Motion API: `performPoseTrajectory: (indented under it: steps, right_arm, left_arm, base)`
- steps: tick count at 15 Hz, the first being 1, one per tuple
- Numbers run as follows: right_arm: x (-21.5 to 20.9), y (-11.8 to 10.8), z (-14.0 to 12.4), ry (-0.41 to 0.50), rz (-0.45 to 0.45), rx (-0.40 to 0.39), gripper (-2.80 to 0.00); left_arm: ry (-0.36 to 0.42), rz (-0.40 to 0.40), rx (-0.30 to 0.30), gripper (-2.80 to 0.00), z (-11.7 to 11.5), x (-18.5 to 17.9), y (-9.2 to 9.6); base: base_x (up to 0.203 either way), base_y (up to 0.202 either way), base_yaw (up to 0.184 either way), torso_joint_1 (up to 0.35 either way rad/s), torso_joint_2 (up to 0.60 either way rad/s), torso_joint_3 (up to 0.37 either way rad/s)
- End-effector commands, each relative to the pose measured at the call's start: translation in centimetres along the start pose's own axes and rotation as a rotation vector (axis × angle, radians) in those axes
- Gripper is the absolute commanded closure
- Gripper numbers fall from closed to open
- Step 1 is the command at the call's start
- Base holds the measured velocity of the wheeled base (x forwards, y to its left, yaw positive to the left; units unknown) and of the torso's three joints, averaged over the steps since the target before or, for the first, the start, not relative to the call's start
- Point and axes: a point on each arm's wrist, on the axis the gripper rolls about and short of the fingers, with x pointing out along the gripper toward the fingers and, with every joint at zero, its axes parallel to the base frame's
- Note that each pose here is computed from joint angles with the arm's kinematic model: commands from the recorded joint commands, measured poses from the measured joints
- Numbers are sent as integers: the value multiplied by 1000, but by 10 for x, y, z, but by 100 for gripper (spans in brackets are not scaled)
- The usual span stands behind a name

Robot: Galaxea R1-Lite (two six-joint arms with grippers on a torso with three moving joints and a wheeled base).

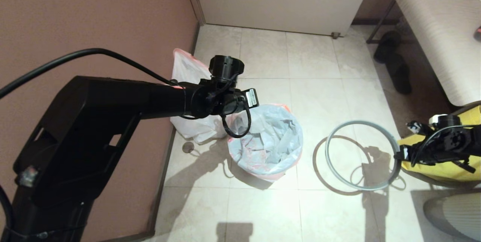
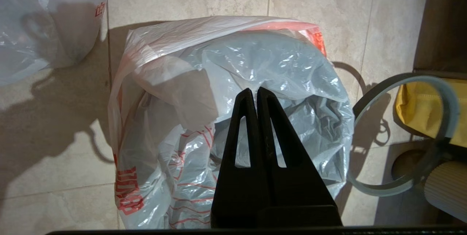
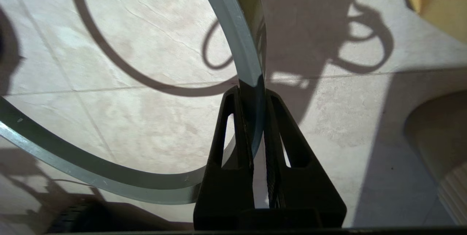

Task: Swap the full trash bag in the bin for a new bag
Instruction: Place the trash can ring on the trash can

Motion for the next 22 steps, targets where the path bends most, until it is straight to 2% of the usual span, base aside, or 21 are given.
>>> performPoseTrajectory:
  steps: [1, 2, 3, 7, 8, 10, 12, 14, 15, 17, 19, 22]
  right_arm:
    - [-73, 33, 31, -144, 10, -31, 0]
    - [-93, 52, 38, -183, 35, -10, 0]
    - [-105, 82, 43, -207, 85, 8, 0]
    - [-122, 202, 65, -301, 208, -102, 0]
    - [-120, 226, 70, -311, 222, -124, 0]
    - [-95, 266, 71, -268, 209, -159, 0]
    - [-67, 301, 61, -189, 139, -199, 0]
    - [-42, 331, 33, -84, 38, -278, 0]
    - [-37, 340, 21, -38, 23, -311, 0]
    - [-33, 356, 6, 2, 44, -301, 0]
    - [-37, 368, 4, -11, 107, -298, 0]
    - [-69, 367, 23, -85, 177, -209, 0]
  left_arm:
    - [-19, -11, -10, 0, 8, -12, -3]
    - [-30, -28, -28, 0, 13, -19, -6]
    - [-33, -45, -52, 0, 16, -23, -7]
    - [-115, -44, -111, 0, 44, -45, 4]
    - [-129, -48, -116, 0, 49, -51, 4]
    - [-141, -52, -117, 0, 53, -59, 2]
    - [-140, -48, -114, 0, 53, -58, 3]
    - [-141, -46, -113, 0, 53, -57, 3]
    - [-141, -43, -113, 0, 53, -56, 4]
    - [-134, -43, -110, 0, 50, -55, 2]
    - [-124, -47, -104, 0, 47, -54, -1]
    - [-121, -40, -100, 0, 44, -52, -3]
  base:
    - [0, 0, 0, 0, 0, 0]
    - [0, 0, 0, 0, 0, 0]
    - [0, 0, 0, 0, 0, 0]
    - [0, 0, 0, 0, 0, 0]
    - [0, 0, 0, 0, 0, 0]
    - [0, 0, 0, 0, 0, 0]
    - [0, 0, 0, 0, 0, 0]
    - [0, 0, 0, 0, 0, 0]
    - [0, 0, 0, 0, 0, 0]
    - [0, 0, 0, 0, 0, 0]
    - [0, 0, 0, 0, 0, 0]
    - [0, 0, 0, 0, 0, 0]
